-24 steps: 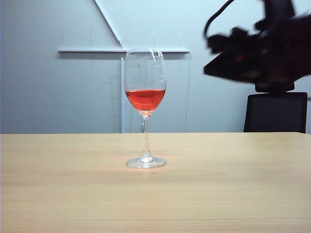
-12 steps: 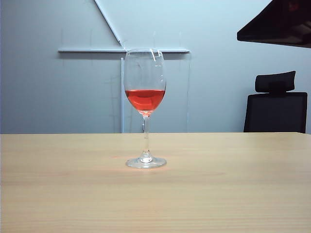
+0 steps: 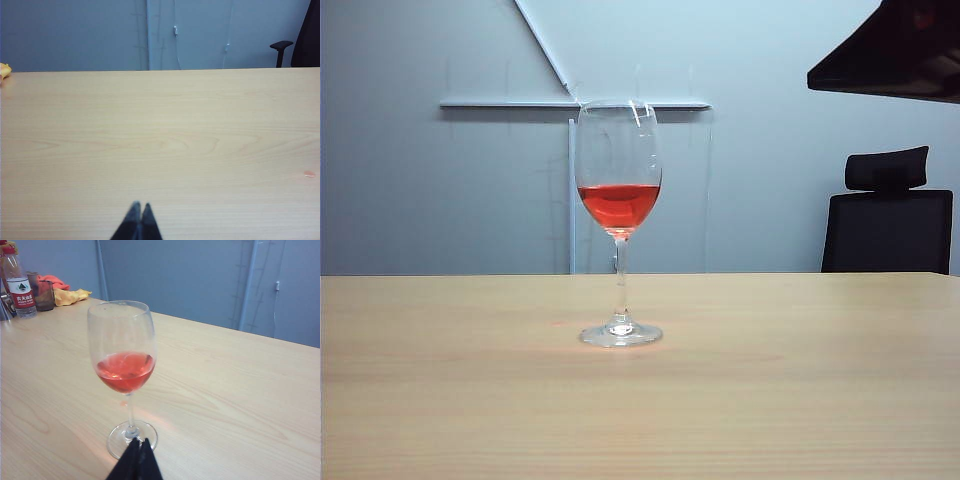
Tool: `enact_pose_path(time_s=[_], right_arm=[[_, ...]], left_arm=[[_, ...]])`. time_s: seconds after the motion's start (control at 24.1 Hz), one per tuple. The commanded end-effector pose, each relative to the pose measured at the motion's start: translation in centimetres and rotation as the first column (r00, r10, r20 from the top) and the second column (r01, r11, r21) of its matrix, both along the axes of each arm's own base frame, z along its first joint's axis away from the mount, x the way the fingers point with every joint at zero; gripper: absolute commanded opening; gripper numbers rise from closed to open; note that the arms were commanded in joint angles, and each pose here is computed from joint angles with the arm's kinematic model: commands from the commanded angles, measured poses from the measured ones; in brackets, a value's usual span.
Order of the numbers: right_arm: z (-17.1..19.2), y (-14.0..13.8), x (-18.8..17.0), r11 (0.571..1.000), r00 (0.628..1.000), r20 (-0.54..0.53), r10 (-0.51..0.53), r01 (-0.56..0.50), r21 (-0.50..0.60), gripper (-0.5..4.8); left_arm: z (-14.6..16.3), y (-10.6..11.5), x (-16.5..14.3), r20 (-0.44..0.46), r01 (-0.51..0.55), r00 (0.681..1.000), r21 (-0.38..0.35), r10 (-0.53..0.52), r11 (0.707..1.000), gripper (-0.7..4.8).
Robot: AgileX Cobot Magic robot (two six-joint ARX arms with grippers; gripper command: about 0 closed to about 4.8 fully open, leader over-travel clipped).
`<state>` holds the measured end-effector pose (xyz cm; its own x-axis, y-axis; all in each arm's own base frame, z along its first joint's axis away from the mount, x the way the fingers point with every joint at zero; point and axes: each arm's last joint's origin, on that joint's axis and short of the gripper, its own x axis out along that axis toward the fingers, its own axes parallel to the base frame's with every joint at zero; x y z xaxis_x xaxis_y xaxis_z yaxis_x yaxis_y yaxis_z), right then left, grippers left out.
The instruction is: Gently pick up the goblet, rotate it counterclockwise for two full turns (viewing from above), and then place it back on the table.
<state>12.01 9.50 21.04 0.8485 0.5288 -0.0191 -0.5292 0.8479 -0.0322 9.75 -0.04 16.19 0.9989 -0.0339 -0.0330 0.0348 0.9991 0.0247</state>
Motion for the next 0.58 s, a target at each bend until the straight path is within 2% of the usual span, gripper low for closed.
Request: enact_pose_path(time_s=[0.04, 0.21, 0.25, 0.33, 0.46, 0.58], right_arm=[[0.3, 0.0, 0.0, 1.0, 1.0, 0.012, 0.001, -0.001, 0.014, -0.06], [0.3, -0.1, -0.2, 1.0, 1.0, 0.006, -0.006, 0.006, 0.003, -0.06], [0.2, -0.4, -0.3, 0.999, 0.999, 0.002, -0.043, 0.043, -0.003, -0.06], [0.1, -1.6, -0.2, 0.992, 0.992, -0.017, -0.123, 0.122, -0.028, -0.06], [0.0, -3.8, -0.5, 0.989, 0.988, -0.041, -0.147, 0.145, -0.039, -0.06], [-0.1, -5.3, -0.9, 0.982, 0.982, -0.018, -0.187, 0.187, -0.018, -0.06]], left_arm=[[0.2, 0.0, 0.0, 0.015, 0.005, 1.0, 0.0, -0.005, 1.0, -0.05], [0.2, 0.0, 0.0, 0.015, 0.005, 1.0, 0.0, -0.005, 1.0, -0.05], [0.2, 0.0, 0.0, 0.014, 0.005, 1.0, 0.0, -0.005, 1.0, -0.05], [0.2, 0.0, 0.0, 0.015, 0.005, 1.0, 0.0, -0.005, 1.0, -0.05], [0.2, 0.0, 0.0, 0.015, 0.005, 1.0, 0.0, -0.005, 1.0, -0.05], [0.2, 0.0, 0.0, 0.015, 0.005, 1.0, 0.0, -0.005, 1.0, -0.05]])
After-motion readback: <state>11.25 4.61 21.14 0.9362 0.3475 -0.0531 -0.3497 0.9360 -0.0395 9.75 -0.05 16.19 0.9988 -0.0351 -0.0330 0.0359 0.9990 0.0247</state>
